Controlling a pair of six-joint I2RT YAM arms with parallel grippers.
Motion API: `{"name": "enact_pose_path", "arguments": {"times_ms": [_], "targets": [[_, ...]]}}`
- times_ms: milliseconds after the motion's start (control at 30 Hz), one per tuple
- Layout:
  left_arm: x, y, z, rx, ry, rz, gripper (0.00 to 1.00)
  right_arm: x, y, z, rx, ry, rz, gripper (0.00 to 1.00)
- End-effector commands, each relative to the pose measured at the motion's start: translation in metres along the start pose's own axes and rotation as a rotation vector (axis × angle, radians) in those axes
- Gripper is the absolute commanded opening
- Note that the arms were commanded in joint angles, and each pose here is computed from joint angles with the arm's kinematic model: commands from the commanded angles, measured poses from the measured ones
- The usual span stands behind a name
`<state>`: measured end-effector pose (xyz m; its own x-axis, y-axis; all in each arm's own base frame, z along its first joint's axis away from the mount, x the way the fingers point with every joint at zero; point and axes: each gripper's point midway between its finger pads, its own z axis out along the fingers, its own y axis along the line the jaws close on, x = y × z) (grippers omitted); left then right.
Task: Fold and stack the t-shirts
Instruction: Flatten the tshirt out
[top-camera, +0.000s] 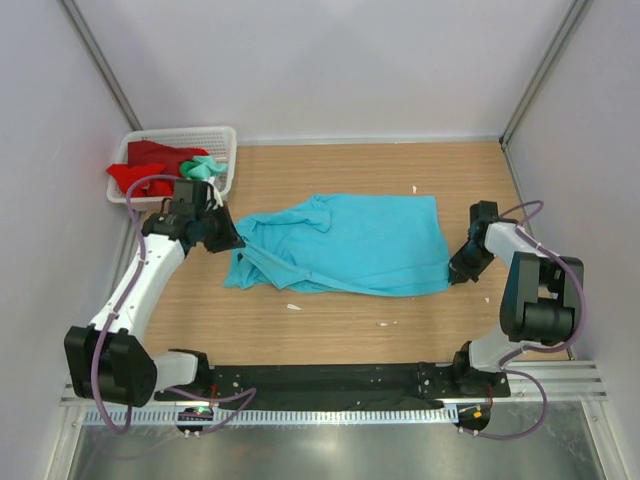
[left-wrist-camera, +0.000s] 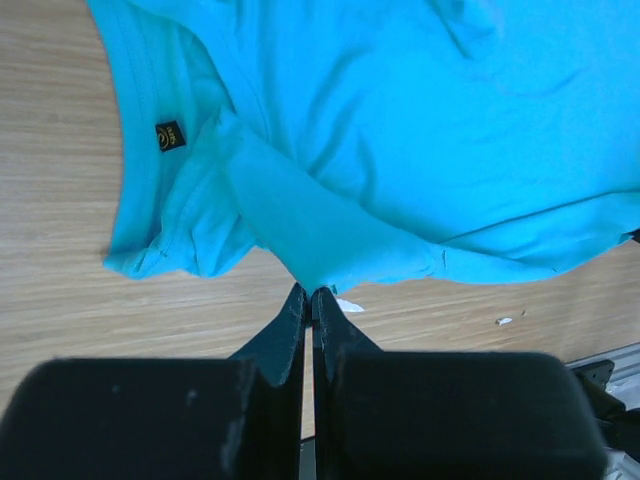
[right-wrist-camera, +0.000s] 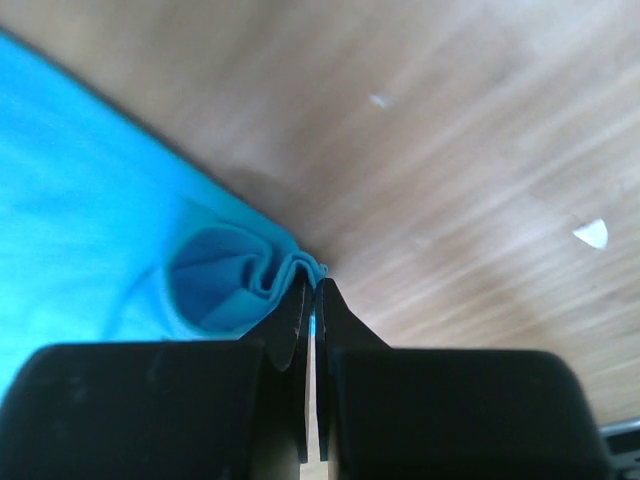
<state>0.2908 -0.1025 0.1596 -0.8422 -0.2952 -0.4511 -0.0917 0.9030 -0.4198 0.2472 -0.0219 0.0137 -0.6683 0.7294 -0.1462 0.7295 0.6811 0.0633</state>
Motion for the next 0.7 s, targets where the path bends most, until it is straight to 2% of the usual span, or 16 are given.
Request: {"name": "enact_pose_path", "arguments": {"times_ms": [0,100,200,333,533,600,667], "targets": [[-0.055,-0.037,-0.034,0.113,-0.224,0.047,0.0,-0.054,0.044,-0.035,-0.084,-0.198,-0.018,0.01],[-0.094,-0.061,-0.058,0.176,-0.373,0.08,0.0,-0.078,0.072,-0.091,-0.177,-0.319,-0.024,0.01],[-0.128,-0.085,-0.092,0.24,-0.515,0.138,0.0,-0.087,0.08,-0.149,-0.266,-0.429,-0.034,0.01],[-0.154,-0.117,-0.161,0.329,-0.714,0.246,0.0,-0.068,0.069,-0.216,-0.39,-0.551,-0.049,0.02],[-0.15,-0.146,-0.281,0.401,-0.937,0.398,0.0,-0.043,0.03,-0.349,-0.602,-0.869,-0.068,0.02],[-0.146,-0.152,-0.31,0.411,-0.985,0.44,0.0,-0.034,0.018,-0.396,-0.674,-0.959,-0.076,0.01],[-0.142,-0.16,-0.353,0.427,-1.062,0.469,0.0,-0.019,0.006,-0.421,-0.721,-1.001,-0.107,0.01]]}}
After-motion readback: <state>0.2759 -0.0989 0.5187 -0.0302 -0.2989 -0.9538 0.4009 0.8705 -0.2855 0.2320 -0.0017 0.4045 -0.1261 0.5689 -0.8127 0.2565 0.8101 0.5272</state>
